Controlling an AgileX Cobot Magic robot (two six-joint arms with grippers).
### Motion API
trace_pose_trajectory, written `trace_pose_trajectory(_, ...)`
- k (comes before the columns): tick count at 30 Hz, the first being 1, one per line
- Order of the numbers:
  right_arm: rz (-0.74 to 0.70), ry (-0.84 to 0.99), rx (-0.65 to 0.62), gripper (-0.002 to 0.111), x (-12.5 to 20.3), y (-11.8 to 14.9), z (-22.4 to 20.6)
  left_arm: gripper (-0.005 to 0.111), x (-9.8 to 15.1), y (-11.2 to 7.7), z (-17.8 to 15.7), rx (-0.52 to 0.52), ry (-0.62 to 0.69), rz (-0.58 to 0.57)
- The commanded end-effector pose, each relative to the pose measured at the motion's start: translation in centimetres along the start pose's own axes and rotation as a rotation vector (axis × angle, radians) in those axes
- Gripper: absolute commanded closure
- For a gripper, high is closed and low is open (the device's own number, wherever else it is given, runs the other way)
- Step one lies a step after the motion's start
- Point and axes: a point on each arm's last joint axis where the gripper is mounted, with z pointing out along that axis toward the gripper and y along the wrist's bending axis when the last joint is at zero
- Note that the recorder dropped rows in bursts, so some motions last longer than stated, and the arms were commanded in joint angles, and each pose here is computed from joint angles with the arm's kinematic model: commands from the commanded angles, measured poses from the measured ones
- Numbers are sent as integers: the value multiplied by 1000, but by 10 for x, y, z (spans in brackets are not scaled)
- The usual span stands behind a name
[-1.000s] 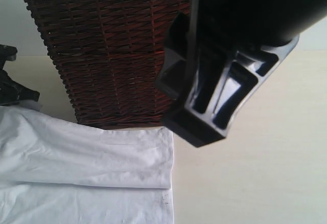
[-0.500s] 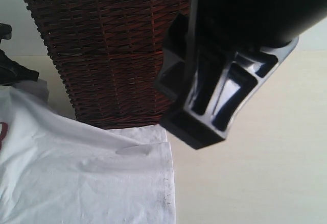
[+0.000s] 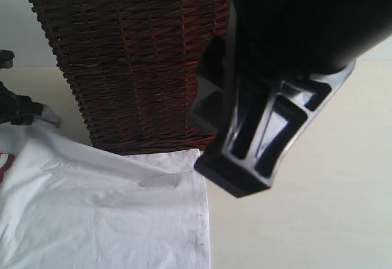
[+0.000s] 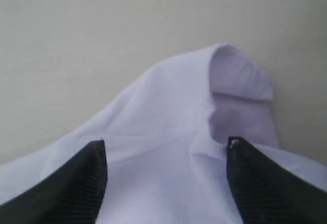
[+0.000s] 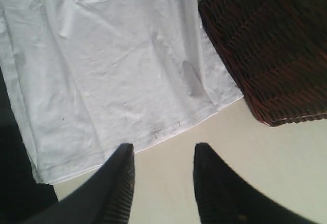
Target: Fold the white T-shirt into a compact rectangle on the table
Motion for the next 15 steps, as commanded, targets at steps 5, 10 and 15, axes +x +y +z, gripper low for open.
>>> trace_pose_trajectory(5,-16,1,-2,71,1,0,2,41,2,20,7,-62,4,210)
trace_pose_trajectory(10,-17,1,-2,71,1,0,2,42,-6,25,6,-78,-83,265)
trace_pose_trajectory(15,-17,1,-2,71,1,0,2,45,6,33,18,-75,-10,211)
